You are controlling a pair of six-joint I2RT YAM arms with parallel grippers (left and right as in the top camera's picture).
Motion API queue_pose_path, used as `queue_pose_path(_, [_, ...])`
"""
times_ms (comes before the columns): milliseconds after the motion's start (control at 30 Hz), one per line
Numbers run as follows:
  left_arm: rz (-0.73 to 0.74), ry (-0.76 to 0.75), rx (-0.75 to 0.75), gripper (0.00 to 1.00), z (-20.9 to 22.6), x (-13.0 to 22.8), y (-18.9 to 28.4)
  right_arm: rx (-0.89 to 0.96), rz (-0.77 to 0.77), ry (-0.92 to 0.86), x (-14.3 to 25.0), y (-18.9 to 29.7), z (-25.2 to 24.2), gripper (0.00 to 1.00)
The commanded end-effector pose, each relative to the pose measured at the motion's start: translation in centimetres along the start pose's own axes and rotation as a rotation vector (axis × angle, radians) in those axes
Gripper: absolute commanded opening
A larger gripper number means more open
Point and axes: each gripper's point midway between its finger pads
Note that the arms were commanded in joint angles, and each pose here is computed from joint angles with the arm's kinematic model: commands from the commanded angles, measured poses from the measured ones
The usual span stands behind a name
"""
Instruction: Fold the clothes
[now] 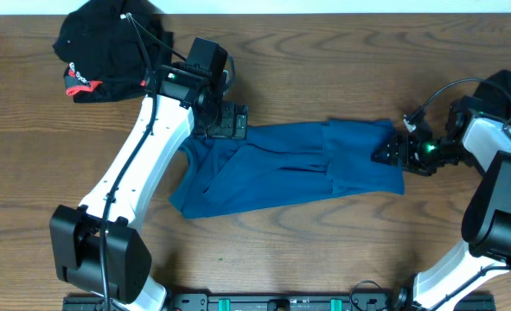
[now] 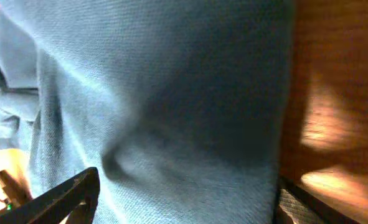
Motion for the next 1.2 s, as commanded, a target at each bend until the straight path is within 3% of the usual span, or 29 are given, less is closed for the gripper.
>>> queue_pose_path(0, [0.002, -0.005, -0.01, 0.98, 0.3, 0.2, 0.0, -0.014, 0.042, -0.035, 2.0, -1.4, -0.9, 0.79])
queue_pose_path(167, [0.002, -0.005, -0.01, 0.98, 0.3, 0.2, 0.0, -0.058, 0.035, -0.065, 2.4, -2.1, -0.6, 0.66])
queue_pose_path(300, [0.002, -0.005, -0.01, 0.98, 0.3, 0.2, 0.0, -0.056, 0.031, -0.088, 2.3, -2.1, -0.7, 0.29])
queue_pose_path(433, [0.006, -0.005, -0.01, 0.98, 0.3, 0.3, 0.0, -0.008, 0.006, -0.155, 1.6, -2.1, -1.5, 0.01])
queue_pose_path(733, [0.025, -0.004, -0.012, 0.98, 0.4, 0.7, 0.1, 0.167, -0.079, -0.255, -1.5, 1.1, -4.3, 0.01])
queue_pose_path(1000, [0.029, -0.003, -0.012, 0.98, 0.4, 0.8, 0.1, 0.497, -0.172, -0.371, -4.2, 9.1, -8.4, 0.01])
queue_pose_path(1167, [0.028, -0.003, -0.012, 0.98, 0.4, 0.8, 0.1, 0.556, -0.217, -0.382, -5.6, 12.8, -7.6, 0.01])
Point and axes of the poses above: each gripper's point midway between its finger pads, its own y axis back along the fingers, its own z axis along the line the jaws close on, x = y × z, and after that the axes turned 10 degrees about -y, right-handed
